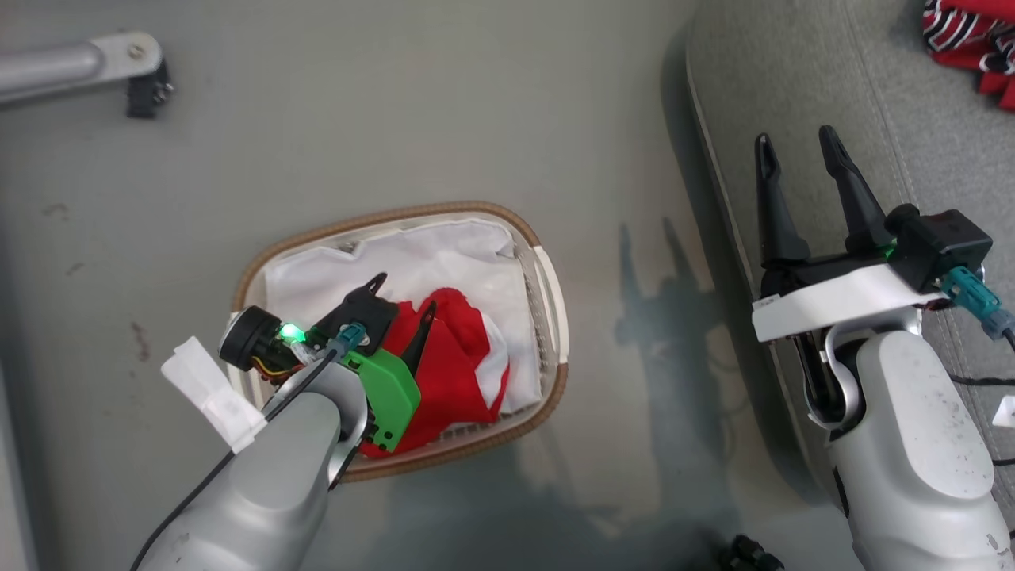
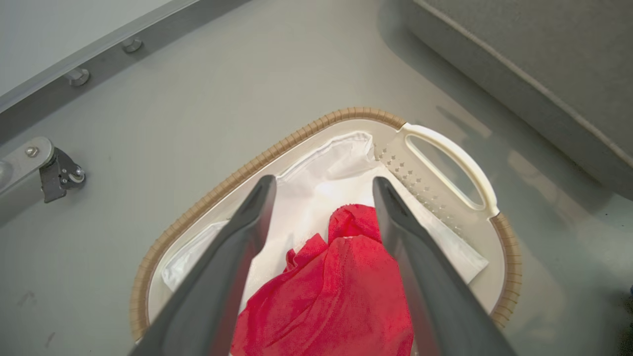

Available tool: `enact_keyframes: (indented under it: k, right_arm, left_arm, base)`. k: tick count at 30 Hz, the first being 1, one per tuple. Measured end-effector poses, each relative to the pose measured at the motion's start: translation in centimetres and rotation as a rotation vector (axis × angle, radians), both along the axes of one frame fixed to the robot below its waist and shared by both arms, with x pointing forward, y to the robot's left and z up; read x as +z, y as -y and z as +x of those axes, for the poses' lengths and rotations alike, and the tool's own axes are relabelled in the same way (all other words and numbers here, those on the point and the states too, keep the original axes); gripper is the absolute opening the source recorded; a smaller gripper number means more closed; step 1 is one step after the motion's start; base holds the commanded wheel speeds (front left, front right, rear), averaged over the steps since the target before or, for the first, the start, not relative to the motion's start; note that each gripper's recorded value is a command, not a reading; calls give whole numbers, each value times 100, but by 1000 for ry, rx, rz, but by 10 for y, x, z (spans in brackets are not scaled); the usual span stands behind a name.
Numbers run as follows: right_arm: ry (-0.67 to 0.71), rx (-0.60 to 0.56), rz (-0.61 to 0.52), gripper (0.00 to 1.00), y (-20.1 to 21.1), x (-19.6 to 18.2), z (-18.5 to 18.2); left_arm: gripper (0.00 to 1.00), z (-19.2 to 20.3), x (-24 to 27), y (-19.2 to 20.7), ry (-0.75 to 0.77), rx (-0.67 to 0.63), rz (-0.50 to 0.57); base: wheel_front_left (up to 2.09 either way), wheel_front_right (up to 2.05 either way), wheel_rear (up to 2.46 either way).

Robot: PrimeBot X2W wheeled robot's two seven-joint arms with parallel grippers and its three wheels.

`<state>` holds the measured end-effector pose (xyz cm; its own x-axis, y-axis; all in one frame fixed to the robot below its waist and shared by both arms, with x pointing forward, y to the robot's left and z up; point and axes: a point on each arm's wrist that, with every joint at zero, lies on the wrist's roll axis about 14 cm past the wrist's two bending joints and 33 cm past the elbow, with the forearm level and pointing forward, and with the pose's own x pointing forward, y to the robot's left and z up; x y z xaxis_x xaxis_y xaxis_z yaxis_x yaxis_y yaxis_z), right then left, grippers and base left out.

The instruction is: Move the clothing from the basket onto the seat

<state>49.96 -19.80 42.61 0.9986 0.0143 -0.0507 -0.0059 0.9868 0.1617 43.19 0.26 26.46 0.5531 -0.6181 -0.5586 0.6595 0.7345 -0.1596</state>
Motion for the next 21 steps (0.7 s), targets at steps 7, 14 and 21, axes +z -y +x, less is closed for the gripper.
enact_keyframes:
  k: [7,14,21]
  right_arm:
    - [-79,-14,23,100,7,-38,2]
    - [-156,-8,29,100,8,-70,-3]
    - [-207,-20,17,100,16,-90,-8]
  left_arm:
    - [100,-36,-64,18,-193,-183,78]
    - [100,-48,-107,22,-296,-266,109]
    - [100,-60,-145,15,-395,-311,171]
  base:
    - [0,0,0]
    - [0,0,0]
    - [0,0,0]
